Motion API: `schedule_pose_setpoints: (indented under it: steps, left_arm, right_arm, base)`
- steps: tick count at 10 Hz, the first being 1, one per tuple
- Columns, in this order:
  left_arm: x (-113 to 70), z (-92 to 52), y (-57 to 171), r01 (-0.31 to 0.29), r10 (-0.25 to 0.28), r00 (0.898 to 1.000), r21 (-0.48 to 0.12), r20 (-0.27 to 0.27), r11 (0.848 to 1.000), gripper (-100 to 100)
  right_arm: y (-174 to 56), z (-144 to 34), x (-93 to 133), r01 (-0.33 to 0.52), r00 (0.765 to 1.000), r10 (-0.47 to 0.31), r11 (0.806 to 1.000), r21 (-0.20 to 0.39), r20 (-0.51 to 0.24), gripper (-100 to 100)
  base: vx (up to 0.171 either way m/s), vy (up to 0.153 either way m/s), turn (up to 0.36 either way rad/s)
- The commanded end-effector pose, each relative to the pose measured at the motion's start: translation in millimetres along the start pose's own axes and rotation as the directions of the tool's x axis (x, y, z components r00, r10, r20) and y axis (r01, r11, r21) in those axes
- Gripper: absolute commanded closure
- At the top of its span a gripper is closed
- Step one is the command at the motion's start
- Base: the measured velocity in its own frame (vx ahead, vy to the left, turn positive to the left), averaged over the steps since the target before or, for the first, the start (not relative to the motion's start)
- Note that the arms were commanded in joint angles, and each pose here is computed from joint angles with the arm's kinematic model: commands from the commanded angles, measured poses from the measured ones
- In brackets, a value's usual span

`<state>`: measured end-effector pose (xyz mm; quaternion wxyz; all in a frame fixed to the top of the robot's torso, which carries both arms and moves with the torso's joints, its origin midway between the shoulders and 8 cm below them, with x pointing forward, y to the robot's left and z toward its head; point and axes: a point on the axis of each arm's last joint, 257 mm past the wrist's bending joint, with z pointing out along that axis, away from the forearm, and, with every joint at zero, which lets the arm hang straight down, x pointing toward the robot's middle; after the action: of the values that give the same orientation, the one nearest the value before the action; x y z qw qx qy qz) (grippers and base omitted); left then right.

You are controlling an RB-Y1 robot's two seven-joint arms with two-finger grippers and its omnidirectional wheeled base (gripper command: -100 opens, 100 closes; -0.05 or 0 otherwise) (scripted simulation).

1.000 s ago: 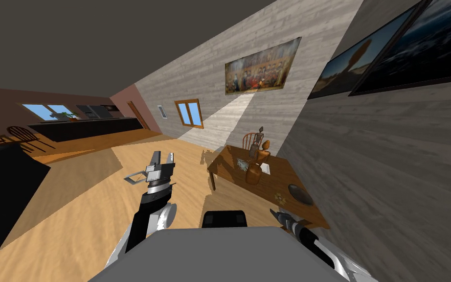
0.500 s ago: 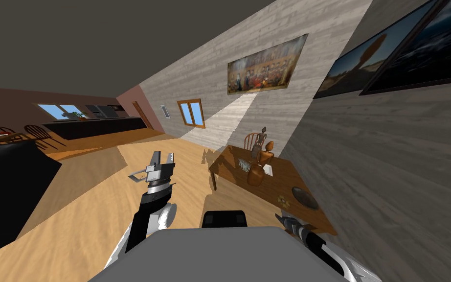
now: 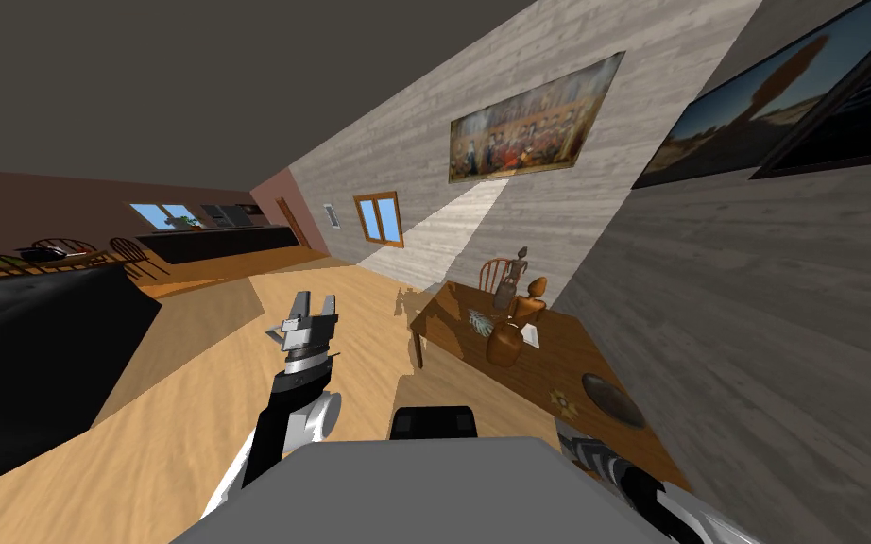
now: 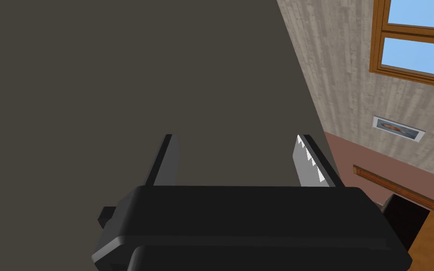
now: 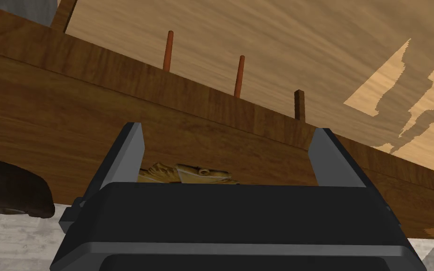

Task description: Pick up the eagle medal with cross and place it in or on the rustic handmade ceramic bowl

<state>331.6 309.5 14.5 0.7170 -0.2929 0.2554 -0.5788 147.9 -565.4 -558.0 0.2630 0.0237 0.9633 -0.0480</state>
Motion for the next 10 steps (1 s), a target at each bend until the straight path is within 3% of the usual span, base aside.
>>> schedule_pose_setpoints:
  steps: [1, 2, 4, 7, 10]
  left_arm:
    - [0.0, 0.0, 0.0, 0.0, 0.0, 1.0, 0.0, 0.0, 1.0, 0]
    - [0.0, 0.0, 0.0, 0.0, 0.0, 1.0, 0.0, 0.0, 1.0, 0]
    - [0.0, 0.0, 0.0, 0.0, 0.0, 1.0, 0.0, 0.0, 1.0, 0]
    - [0.0, 0.0, 0.0, 0.0, 0.0, 1.0, 0.0, 0.0, 1.0, 0]
    - [0.0, 0.0, 0.0, 0.0, 0.0, 1.0, 0.0, 0.0, 1.0, 0]
  right_arm:
    - [-11.3, -5.9, 2.8, 0.026, 0.999, -0.025, 0.999, 0.02, -0.02, -100]
    - [-28.1, -11.4, 9.9, 0.053, 0.998, -0.051, 0.998, 0.046, -0.047, -100]
    - [-28.1, -11.4, 9.9, 0.053, 0.998, -0.051, 0.998, 0.046, -0.047, -100]
    - [-55.5, -21.5, 19.5, 0.099, 0.992, -0.091, 0.991, 0.086, -0.09, -100]
    - [-65.9, -25.6, 22.4, 0.117, 0.989, -0.106, 0.988, 0.101, -0.106, -100]
  base:
    - [0.035, 0.029, 0.028]
    - [0.034, 0.031, 0.089]
    - [0.017, 0.014, 0.016]
    - [0.024, 0.02, 0.07]
    - [0.028, 0.02, 0.043]
